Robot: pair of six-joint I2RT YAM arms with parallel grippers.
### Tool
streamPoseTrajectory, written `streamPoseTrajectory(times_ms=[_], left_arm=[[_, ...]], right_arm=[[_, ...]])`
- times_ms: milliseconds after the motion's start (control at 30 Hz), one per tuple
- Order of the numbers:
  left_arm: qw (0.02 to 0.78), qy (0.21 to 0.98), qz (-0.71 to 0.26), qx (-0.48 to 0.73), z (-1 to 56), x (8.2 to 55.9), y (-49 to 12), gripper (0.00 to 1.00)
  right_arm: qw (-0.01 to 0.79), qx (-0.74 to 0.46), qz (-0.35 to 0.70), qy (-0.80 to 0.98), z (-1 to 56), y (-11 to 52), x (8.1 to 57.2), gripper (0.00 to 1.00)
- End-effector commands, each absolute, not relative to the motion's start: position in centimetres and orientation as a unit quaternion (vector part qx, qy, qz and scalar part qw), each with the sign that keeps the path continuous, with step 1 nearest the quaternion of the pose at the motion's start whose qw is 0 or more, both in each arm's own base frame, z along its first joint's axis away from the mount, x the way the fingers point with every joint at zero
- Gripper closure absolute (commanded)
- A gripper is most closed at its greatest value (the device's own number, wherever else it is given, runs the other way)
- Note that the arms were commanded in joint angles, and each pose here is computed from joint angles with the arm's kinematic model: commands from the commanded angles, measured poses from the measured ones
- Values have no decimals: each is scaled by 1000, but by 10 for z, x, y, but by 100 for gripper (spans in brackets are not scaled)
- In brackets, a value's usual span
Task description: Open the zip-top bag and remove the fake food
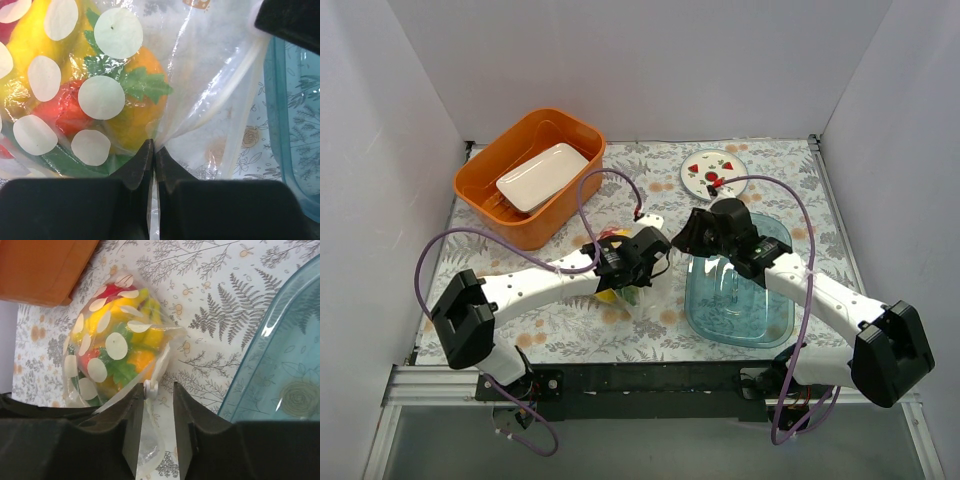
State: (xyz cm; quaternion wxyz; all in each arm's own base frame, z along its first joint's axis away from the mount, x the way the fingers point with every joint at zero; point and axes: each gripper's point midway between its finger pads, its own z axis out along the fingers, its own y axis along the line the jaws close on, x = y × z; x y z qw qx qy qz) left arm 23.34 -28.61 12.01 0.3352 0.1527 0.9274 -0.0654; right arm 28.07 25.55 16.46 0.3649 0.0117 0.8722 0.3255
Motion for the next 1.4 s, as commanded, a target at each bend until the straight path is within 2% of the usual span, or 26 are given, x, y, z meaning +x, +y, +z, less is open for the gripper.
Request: streamPoseTrajectory(times_ms=[0,133,200,400,600,700,933,1100,1367], left_arm=[[372,915,-98,124,150,239,-286,100],[361,916,-138,109,156,245,-291,100],[366,913,-152,98,165,252,-293,100],[368,907,-184,88,182,262,-303,100],[368,906,-196,77,193,263,-301,100],[366,907,-195,77,192,260,-298,100],[367,906,-196,74,197,257,-289,100],[359,908,-200,82,187,257,-292,100],[344,911,-208,91,176,256,-301,100]], right_arm=[[418,2,296,859,199,243,295,56],[435,-17,287,853,216,239,285,43],[431,-21,287,855,213,240,275,43],[410,-43,340,845,204,273,227,50],[381,-40,341,858,175,296,233,70],[391,-34,313,865,169,294,246,71],[384,-12,311,869,166,274,276,69],[416,-20,333,846,199,268,271,60],[428,2,331,841,213,263,287,50]])
